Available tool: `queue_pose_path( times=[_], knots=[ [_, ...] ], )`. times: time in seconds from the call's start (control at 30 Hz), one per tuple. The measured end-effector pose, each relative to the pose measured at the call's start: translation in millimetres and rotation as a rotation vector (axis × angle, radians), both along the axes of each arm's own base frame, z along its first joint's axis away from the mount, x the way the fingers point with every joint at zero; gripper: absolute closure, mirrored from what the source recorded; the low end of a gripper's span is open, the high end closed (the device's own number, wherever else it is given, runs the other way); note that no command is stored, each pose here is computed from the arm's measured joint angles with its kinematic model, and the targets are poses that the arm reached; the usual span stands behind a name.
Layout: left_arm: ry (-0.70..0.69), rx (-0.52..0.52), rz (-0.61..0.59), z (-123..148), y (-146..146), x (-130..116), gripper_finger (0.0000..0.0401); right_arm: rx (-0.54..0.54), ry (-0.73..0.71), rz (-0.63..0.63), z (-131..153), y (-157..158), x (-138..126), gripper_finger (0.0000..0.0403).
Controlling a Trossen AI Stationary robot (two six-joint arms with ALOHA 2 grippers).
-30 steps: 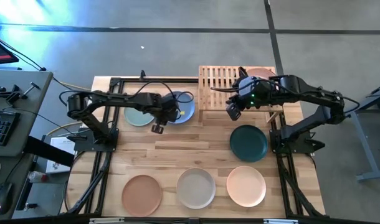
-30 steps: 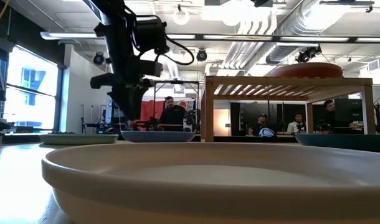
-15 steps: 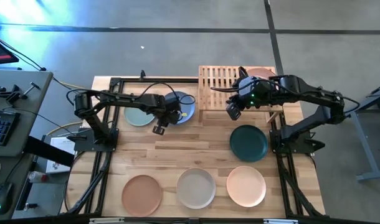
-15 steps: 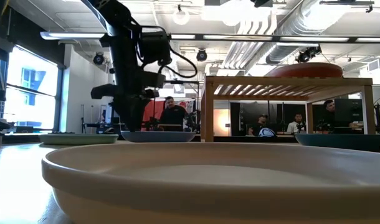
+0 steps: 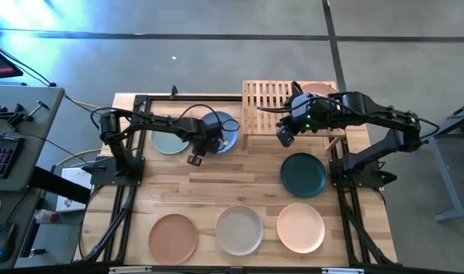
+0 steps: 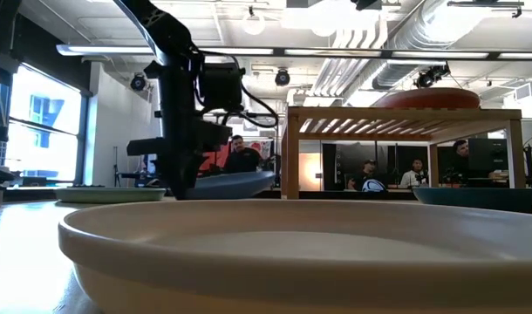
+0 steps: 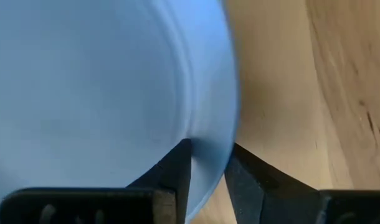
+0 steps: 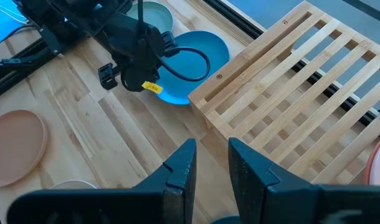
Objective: Place and stack plates onto a shelf
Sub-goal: Stack the blue plate on top of the light pink plate onto the shelf
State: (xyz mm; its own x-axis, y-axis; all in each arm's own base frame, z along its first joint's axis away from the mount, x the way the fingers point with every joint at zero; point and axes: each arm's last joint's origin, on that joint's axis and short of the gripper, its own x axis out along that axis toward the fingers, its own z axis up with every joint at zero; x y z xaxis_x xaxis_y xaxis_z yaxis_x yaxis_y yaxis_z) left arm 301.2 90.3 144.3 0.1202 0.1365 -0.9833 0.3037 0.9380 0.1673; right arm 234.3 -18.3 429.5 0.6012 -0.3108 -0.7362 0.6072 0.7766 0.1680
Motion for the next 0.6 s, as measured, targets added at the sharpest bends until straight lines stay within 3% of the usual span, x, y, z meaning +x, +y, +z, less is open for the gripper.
queue_pose_path(
  times=[0.27, 0.6],
  knots=[
    [0.003, 0.059, -0.011, 3, 1, 1, 0.0394, 0.000, -0.001, -0.001, 0, 0, 0, 0.0331],
    [0.000, 0.088, -0.036, 16, -5, -3, 0.0400, -0.013, -0.012, -0.043, 0, -1, 0, 0.0331]
  ],
)
